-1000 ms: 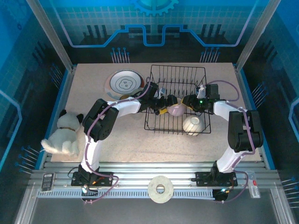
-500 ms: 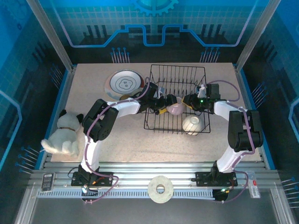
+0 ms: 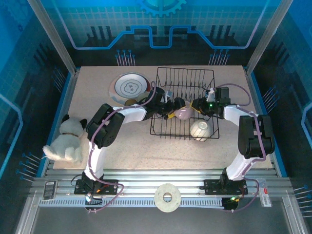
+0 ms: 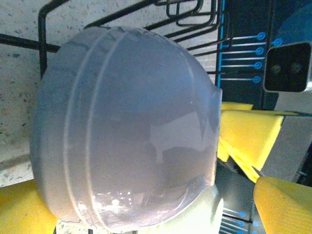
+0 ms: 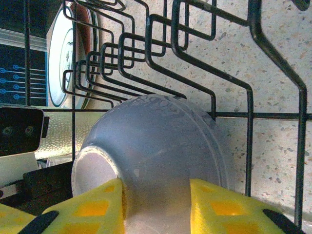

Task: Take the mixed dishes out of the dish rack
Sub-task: Pick up the bowl from the dish rack.

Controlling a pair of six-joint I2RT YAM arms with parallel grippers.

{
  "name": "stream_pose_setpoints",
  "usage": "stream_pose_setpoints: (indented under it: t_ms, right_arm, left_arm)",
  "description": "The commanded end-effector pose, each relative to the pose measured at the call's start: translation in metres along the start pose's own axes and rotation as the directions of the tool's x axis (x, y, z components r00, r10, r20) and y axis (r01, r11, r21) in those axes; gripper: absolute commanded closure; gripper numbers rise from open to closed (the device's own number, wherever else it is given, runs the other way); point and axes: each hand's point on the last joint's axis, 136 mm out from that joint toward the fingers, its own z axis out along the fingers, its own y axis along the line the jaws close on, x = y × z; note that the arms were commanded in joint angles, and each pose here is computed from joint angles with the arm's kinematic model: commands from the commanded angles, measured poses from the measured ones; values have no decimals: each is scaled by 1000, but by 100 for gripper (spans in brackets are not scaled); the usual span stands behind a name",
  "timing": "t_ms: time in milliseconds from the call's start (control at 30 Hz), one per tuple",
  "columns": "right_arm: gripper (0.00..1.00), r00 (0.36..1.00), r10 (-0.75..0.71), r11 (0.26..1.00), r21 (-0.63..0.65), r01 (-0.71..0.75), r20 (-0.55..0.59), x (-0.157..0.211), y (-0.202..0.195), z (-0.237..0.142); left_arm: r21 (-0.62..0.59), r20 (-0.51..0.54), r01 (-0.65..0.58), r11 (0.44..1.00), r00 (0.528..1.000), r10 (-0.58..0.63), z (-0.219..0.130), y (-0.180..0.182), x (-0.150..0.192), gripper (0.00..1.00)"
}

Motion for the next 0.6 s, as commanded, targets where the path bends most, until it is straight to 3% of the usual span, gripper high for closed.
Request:
stream_pose_setpoints:
  t_ms: [0, 567]
  right_arm:
    - [67, 977, 186, 970, 180, -165, -104, 45, -60, 13]
    - [68, 979, 180, 979, 117, -169, -91, 36, -49, 11]
  left_arm:
    - [82, 3, 34, 996, 999, -34, 2, -8, 6, 3]
    - [217, 55, 3, 976, 998, -16, -12, -30, 9, 43]
